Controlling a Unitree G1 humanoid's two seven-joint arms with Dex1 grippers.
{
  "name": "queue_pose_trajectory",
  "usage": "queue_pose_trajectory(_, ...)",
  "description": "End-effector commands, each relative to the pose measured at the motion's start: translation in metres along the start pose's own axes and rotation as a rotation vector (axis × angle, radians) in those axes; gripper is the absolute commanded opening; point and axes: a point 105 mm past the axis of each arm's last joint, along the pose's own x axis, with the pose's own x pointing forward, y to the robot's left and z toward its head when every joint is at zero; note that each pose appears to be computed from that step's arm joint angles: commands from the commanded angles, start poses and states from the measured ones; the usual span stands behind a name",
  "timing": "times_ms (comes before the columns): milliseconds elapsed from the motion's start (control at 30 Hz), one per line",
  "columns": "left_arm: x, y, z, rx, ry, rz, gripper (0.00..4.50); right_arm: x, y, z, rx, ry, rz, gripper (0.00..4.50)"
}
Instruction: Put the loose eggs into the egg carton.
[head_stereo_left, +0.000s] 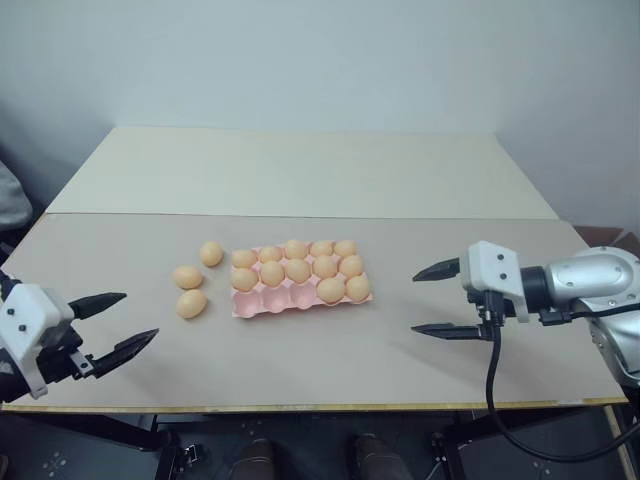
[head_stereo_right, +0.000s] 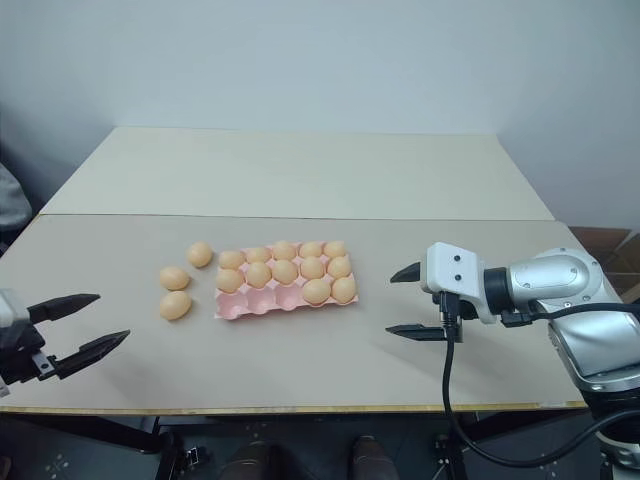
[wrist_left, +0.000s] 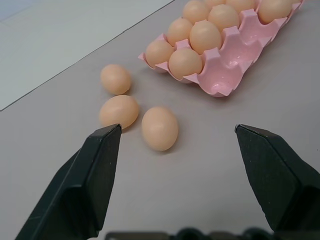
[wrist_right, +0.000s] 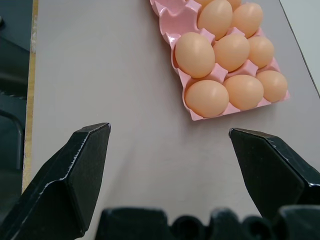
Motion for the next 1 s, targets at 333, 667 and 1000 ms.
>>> queue_pose_trajectory(333, 0.046, 0.005, -0.023, -0.116, 0.054, 0.076, 3.92, -0.003, -0.001, 0.004, -0.031, 0.024, -0.042, 4.40)
queue_pose_trajectory(667, 0.070, 0.006, -0.045, -0.222, 0.075, 0.079, 3.92, -0.004, 0.000, 0.005, -0.026, 0.039, -0.060, 4.40)
queue_pose_trajectory(1000, 0.107, 0.013, -0.047, -0.243, 0.052, 0.059, 3.92, -0.008, 0.003, 0.006, -0.015, 0.051, -0.100, 4.40)
